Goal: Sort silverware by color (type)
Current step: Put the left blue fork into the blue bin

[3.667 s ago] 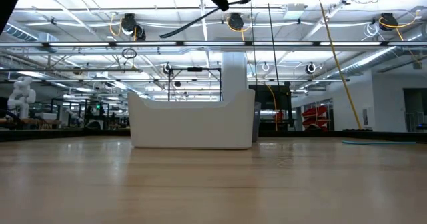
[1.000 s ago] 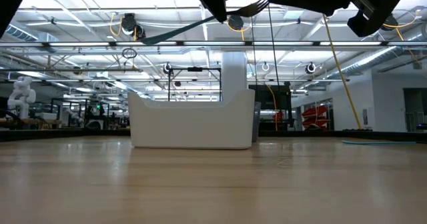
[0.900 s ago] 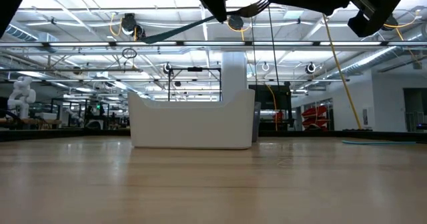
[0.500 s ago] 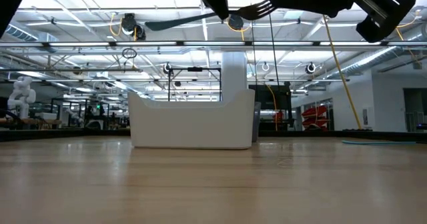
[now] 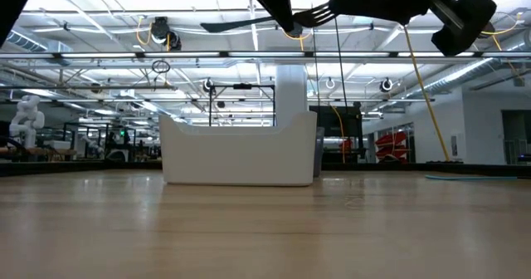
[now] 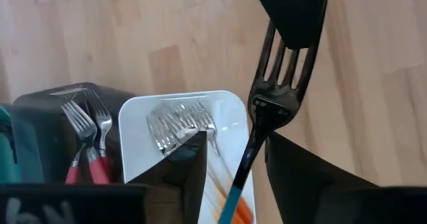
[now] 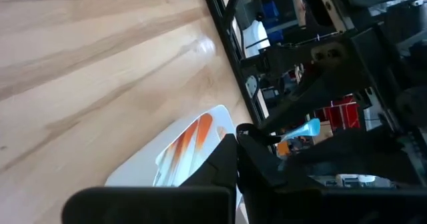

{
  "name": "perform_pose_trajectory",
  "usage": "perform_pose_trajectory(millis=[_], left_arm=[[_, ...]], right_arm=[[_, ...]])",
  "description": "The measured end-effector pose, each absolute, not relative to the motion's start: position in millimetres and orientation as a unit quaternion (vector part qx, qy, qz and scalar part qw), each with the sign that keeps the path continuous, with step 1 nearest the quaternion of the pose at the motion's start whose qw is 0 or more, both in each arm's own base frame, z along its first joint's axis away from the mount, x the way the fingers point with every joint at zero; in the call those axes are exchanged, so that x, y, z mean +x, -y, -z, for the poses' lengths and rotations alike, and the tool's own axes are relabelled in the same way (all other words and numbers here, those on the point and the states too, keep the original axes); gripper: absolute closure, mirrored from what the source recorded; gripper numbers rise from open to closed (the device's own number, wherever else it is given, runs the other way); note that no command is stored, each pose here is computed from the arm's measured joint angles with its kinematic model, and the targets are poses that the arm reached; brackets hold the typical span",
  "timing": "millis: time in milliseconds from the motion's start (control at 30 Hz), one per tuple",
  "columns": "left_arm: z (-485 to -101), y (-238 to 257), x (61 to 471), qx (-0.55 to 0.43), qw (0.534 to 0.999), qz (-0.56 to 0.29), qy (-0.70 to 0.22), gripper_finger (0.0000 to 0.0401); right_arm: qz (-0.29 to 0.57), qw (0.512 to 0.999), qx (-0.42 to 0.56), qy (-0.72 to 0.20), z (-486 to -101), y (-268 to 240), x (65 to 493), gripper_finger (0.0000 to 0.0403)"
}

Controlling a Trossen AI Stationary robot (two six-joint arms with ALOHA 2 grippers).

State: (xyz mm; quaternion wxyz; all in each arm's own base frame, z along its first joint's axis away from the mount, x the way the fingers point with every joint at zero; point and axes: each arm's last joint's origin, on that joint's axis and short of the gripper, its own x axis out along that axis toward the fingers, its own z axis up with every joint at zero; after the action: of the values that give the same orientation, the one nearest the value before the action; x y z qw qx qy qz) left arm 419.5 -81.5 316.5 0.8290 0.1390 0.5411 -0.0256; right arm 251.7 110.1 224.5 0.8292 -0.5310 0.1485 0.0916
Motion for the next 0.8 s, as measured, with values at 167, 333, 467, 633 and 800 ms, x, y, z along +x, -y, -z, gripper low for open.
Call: perform_pose_trajectory(millis=[167, 333, 467, 633, 800], left_arm=[[-335.3, 86.6, 418.7, 0.128, 0.847, 0.034, -0.516, 0.0245], [-365.5, 94.9, 414.5, 0.165, 0.866, 0.064, -0.468, 0.0245], [-380.2, 92.2, 409.7, 0.195, 0.864, 0.088, -0.455, 0.0245], [-384.4, 66.6, 400.1, 0.167, 0.854, 0.071, -0.488, 0.0245], [-378.9, 51.2, 395.1, 0.143, 0.833, 0.048, -0.532, 0.0245]], right_arm=[[-0.106, 0.823, -0.535, -0.157, -223.0, -110.0, 249.6, 0.0402], [-0.106, 0.822, -0.536, -0.16, -224.7, -108.9, 247.5, 0.0402], [-0.111, 0.823, -0.529, -0.174, -224.9, -107.0, 243.7, 0.0402], [-0.114, 0.831, -0.509, -0.195, -223.1, -105.3, 240.1, 0.0402], [-0.115, 0.844, -0.481, -0.205, -221.4, -107.6, 237.9, 0.0402]])
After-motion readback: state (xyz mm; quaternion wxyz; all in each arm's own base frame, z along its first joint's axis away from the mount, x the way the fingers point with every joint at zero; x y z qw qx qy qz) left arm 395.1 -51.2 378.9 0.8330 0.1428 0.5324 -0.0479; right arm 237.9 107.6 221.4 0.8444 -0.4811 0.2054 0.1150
